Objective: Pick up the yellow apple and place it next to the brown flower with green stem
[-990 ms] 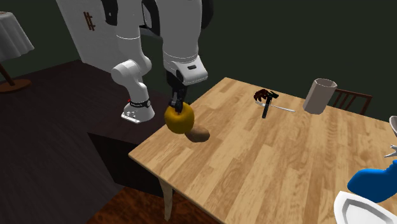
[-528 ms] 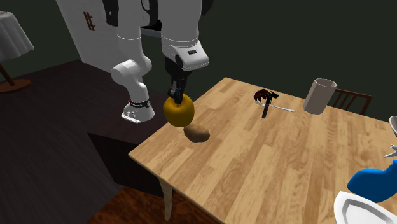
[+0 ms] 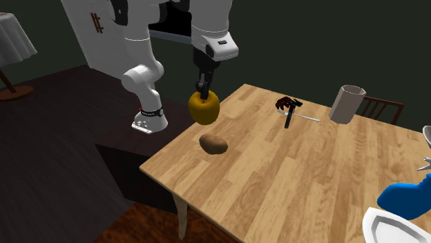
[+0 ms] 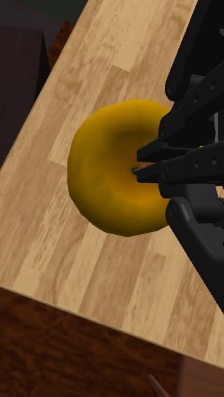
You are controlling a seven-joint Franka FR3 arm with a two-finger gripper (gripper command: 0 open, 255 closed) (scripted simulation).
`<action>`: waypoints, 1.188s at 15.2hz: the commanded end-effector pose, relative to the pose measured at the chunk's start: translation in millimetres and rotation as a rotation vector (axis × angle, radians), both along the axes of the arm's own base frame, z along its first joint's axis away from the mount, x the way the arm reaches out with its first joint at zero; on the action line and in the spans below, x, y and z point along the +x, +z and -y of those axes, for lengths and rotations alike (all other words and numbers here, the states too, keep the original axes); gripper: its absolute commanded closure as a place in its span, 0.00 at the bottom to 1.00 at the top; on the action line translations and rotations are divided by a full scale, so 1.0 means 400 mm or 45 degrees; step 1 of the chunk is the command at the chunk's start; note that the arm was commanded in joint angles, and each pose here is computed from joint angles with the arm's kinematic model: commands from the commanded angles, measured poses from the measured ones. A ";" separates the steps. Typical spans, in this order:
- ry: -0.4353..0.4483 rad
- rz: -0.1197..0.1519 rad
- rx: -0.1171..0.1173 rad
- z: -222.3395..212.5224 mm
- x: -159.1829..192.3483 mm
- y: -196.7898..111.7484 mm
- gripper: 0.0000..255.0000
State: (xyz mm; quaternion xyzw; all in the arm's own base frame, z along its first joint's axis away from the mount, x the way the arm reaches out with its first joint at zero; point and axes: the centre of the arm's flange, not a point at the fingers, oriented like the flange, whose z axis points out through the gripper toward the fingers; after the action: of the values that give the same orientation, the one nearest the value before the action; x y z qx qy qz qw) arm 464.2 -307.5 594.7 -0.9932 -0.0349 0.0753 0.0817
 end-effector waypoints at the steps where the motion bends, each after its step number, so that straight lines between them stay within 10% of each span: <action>1: -0.002 -0.001 -0.001 -0.070 0.007 -0.002 1.00; 18: -0.002 -0.001 -0.001 -0.622 0.107 -0.001 1.00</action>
State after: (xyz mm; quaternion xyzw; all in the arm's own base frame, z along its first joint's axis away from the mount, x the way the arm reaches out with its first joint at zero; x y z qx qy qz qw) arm 504.3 -72.2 596.1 -0.9932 -0.0350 0.0757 0.0811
